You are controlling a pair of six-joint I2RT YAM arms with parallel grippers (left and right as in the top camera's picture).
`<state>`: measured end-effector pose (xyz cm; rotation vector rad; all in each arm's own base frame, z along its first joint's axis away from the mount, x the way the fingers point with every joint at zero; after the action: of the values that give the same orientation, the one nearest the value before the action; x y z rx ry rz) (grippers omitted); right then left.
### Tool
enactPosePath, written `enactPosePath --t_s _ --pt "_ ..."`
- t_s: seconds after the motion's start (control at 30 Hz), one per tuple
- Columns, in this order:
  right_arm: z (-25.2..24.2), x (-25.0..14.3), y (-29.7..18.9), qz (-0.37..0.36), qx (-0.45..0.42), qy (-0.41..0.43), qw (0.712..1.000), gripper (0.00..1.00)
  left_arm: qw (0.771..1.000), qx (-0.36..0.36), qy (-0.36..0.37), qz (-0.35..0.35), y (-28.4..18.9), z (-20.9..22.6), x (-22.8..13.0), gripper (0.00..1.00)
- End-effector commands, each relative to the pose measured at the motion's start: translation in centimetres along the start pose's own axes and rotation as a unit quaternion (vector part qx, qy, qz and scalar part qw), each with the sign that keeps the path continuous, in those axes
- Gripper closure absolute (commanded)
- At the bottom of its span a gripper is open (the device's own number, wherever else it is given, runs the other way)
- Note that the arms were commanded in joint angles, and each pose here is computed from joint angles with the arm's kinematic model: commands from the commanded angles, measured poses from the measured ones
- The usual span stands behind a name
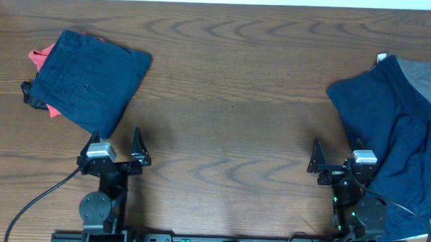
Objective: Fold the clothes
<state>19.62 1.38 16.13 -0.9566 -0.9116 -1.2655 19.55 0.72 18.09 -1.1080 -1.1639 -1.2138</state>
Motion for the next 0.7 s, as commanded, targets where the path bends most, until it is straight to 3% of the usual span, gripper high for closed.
enactPosePath --t_s 0.0,0.13,0.67 --pt "0.3 -0.2 0.0 0.003 0.008 -0.007 1.0 0.01 0.999 -0.007 0.028 0.025 0.1 -0.2 -1.6 0.02" --pt "0.3 -0.2 0.0 0.003 0.008 -0.007 1.0 0.01 0.997 -0.013 0.01 0.075 -0.1 -0.4 -3.6 0.02" --pt "0.3 -0.2 0.0 0.003 0.008 -0.007 1.0 0.01 0.997 -0.013 0.01 0.076 -0.1 -0.4 -3.6 0.02"
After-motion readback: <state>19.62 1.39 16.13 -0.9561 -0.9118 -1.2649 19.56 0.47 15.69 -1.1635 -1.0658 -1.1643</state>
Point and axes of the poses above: each gripper's point midway between its finger pads, its own y axis out along the fingers, its own z axis along the line the jaws close on, x = y × z, the point moved 5 cm from there along -y, back along the fingers, and after that the axes turned 15 degrees about y, right-handed, at the moved point
